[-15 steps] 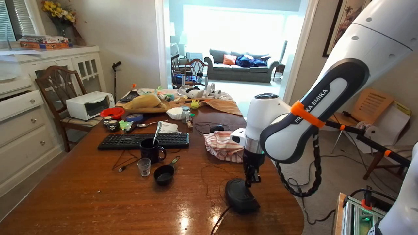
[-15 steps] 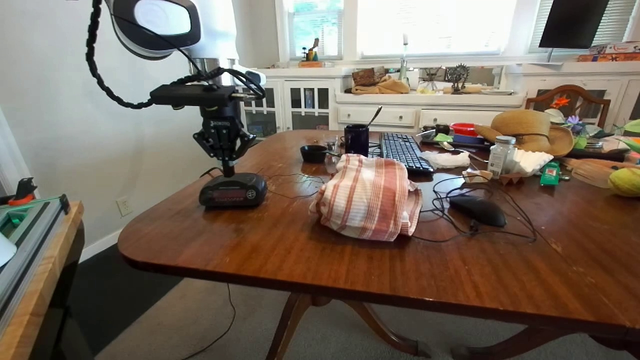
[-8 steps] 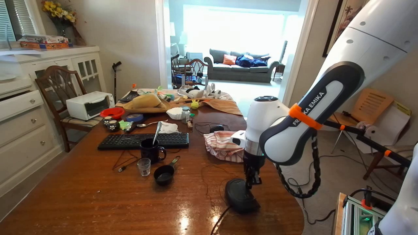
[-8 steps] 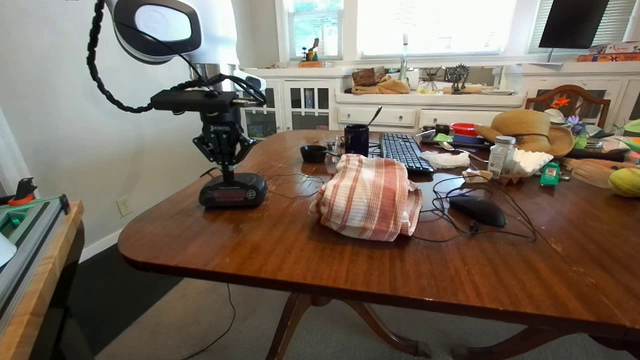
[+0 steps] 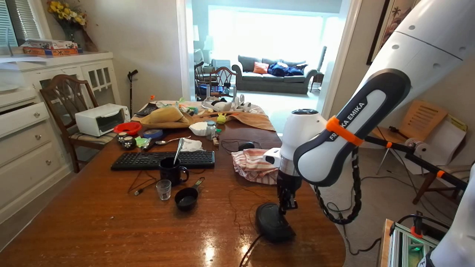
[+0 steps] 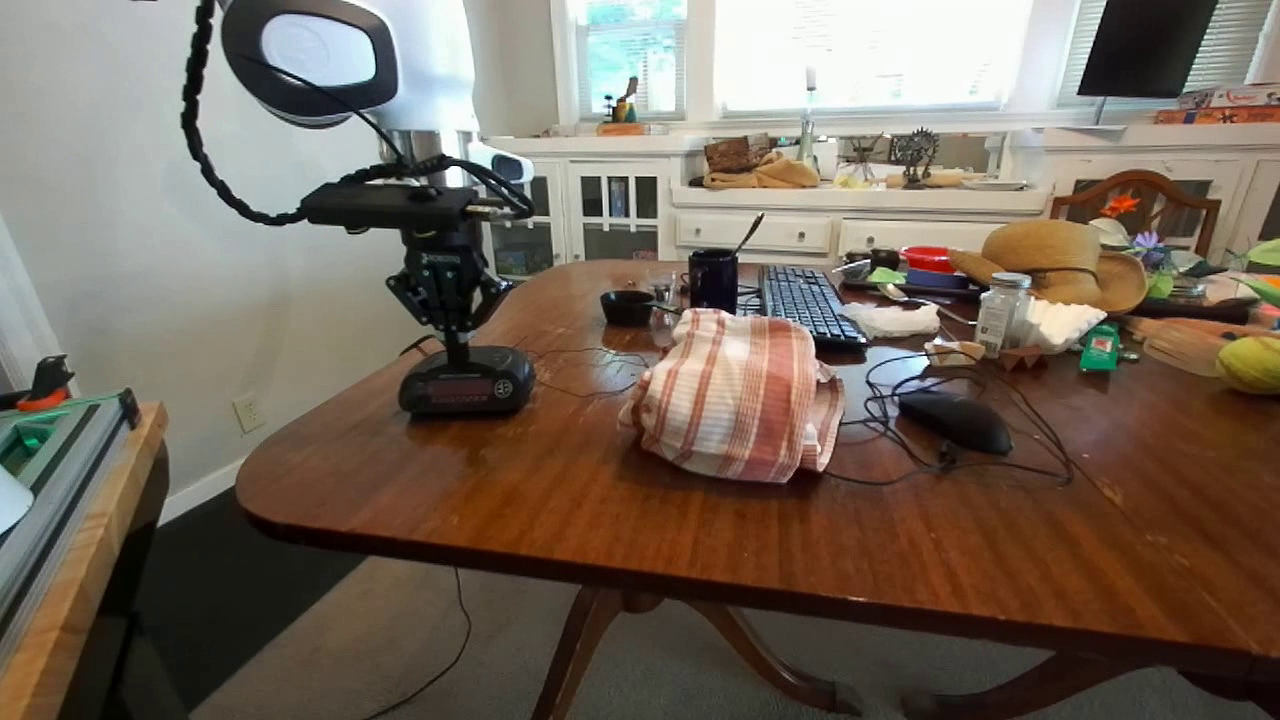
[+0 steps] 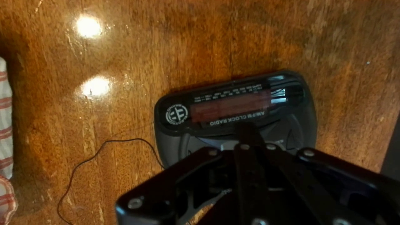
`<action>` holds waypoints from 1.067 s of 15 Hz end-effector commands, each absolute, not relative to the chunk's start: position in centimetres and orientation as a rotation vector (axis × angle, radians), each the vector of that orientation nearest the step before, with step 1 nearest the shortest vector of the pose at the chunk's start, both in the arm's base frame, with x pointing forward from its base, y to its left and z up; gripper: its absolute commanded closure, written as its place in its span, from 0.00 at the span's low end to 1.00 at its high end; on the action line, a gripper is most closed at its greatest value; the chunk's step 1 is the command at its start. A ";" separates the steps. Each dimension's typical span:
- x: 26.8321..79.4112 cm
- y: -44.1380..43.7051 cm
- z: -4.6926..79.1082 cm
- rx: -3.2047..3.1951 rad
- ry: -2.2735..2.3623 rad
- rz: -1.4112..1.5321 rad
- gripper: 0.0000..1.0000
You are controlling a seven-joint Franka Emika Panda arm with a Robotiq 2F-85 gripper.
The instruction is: Press a button on the black device
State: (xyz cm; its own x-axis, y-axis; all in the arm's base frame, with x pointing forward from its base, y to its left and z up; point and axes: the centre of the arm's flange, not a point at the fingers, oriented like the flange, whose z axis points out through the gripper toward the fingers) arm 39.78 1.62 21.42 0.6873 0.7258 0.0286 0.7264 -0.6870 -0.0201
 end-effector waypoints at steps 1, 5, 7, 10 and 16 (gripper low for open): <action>38.1 0.8 18.8 -2.836 -1.268 0.017 1.00; 37.8 0.7 18.6 -2.827 -1.332 0.043 1.00; 38.4 1.6 20.3 -2.818 -1.315 -0.006 1.00; 39.0 2.6 22.9 -2.823 -1.257 -0.077 1.00; 38.9 3.2 26.5 -2.990 -1.226 -0.156 0.73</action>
